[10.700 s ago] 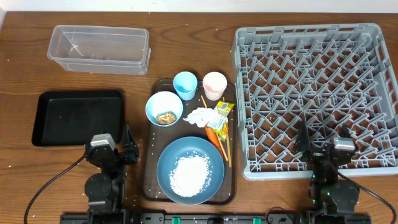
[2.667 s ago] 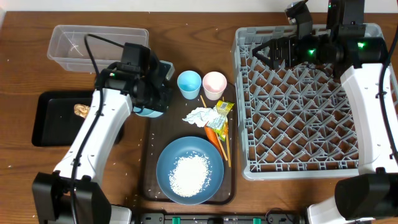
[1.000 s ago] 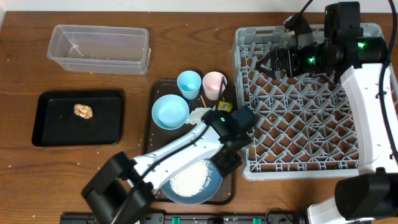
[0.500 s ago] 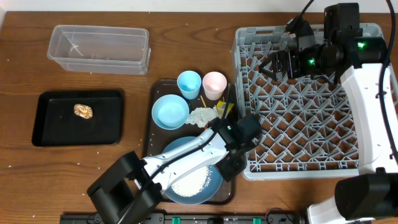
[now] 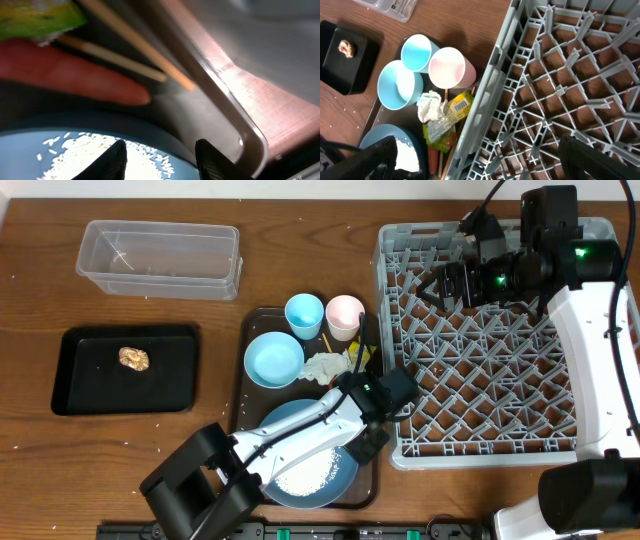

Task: Sort waste into correct bins and load items into the dishwasher rack
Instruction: 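Grasp the rim of the blue rice plate with the left gripper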

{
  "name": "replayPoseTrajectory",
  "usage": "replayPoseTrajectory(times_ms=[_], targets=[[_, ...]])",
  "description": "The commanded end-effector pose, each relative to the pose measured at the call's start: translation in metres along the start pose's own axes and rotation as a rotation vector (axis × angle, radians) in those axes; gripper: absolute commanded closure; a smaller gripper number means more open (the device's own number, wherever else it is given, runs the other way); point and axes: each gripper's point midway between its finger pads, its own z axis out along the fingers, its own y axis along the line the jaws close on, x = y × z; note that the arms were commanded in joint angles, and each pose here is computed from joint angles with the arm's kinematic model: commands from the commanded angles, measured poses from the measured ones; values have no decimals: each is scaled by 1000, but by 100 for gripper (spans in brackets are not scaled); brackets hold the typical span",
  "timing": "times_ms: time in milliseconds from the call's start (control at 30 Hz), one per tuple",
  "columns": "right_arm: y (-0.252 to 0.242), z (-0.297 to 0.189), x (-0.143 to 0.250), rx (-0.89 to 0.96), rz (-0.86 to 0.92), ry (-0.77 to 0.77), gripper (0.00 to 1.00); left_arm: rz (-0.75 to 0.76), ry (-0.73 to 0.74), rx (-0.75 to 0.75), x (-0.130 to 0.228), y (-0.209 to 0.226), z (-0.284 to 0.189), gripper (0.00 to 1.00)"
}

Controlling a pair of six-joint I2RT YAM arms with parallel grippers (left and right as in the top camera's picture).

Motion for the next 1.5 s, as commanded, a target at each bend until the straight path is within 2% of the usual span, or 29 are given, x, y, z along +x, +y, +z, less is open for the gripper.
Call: replayPoseTrajectory(times_ms=[0,433,833,1067,1333,1467], targets=[[7,-8,-6,-1,-33,-22,4,-144,-9,-116,1,21,2,55],[6,-8,-6,0,-34,-24,3,-383,-8,-123,0,51,2,54],[7,-8,-6,-1,-32,-21,3,-403,40,-83,7,49,7,55],[6,-8,-6,0,-34,-24,2,-451,103,-52,14,56,15,70],[4,-8,-6,12,-35,-24,2,-509,165,-6,19,63,27,73],[1,-8,-6,30,-35,-22,2,-519,169,-1,19,65,27,89]])
